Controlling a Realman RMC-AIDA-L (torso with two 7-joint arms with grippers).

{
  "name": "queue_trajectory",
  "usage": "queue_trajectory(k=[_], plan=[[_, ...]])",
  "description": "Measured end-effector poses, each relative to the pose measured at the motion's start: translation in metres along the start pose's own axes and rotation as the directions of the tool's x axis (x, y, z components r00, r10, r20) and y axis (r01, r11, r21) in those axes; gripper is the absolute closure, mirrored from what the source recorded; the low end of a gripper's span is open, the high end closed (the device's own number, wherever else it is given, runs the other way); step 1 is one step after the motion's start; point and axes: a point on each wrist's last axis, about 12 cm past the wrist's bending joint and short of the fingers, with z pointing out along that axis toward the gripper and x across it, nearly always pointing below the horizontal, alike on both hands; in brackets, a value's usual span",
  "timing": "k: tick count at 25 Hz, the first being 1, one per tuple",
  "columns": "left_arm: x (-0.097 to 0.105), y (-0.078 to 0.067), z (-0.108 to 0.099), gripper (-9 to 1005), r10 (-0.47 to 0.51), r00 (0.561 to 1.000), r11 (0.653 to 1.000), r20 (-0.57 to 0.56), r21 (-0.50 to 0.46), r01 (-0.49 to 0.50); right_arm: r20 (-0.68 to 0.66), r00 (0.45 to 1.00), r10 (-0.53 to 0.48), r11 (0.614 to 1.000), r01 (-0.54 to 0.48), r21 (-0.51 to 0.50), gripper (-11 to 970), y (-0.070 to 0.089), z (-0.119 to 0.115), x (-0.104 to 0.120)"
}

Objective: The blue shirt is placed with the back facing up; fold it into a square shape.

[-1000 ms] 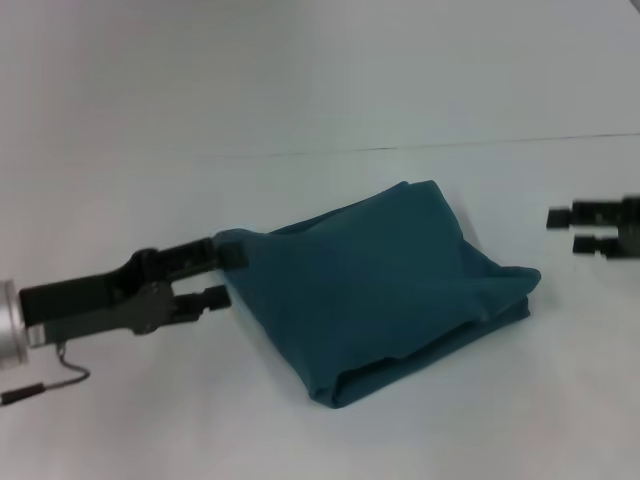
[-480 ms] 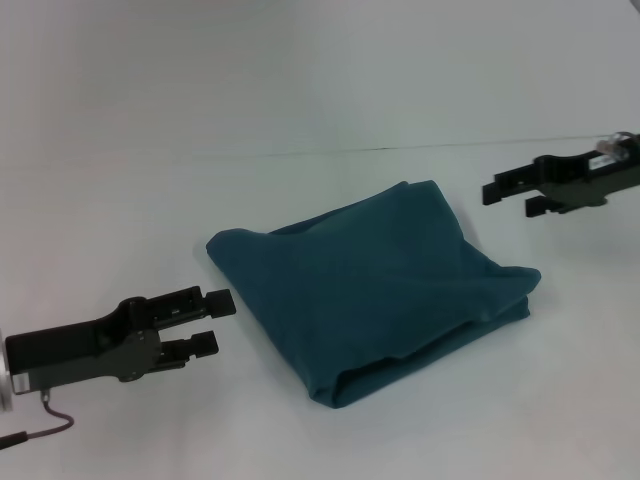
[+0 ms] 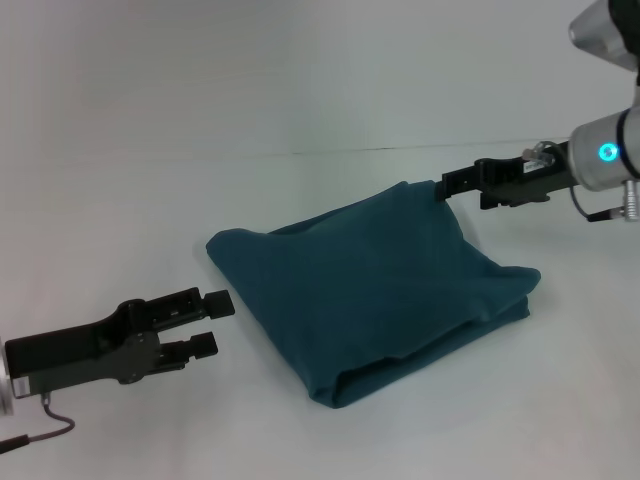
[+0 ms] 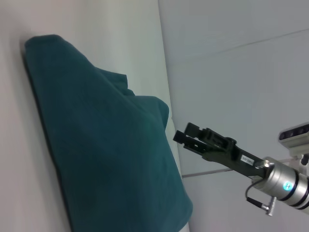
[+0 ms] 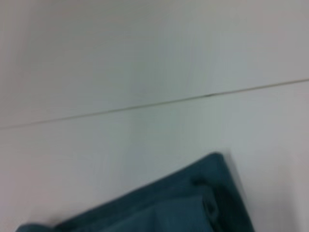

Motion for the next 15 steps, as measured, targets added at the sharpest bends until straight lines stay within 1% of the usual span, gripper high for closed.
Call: queue_trajectory(k=[5, 11, 15], plan=[[-0.002, 0.000, 0.001, 118, 0.008, 1.000, 1.000, 0.009, -0.002, -0.008, 0.041, 0.999, -0.002, 1.000, 0.001, 0.012, 163, 0.008, 0.013, 0.002], [-0.004, -0.001, 0.001, 118, 0.012, 1.000, 1.000, 0.018, -0.006, -0.012, 0.059, 0.998, -0.004, 1.000, 0.004, -0.003, 167, 0.017, 0.017, -0.002], [-0.005, -0.001, 0.001, 118, 0.013, 1.000, 1.000, 0.023, -0.004, -0.013, 0.042, 0.999, -0.014, 1.000, 0.014, -0.010, 170, 0.021, 0.021, 0.001]])
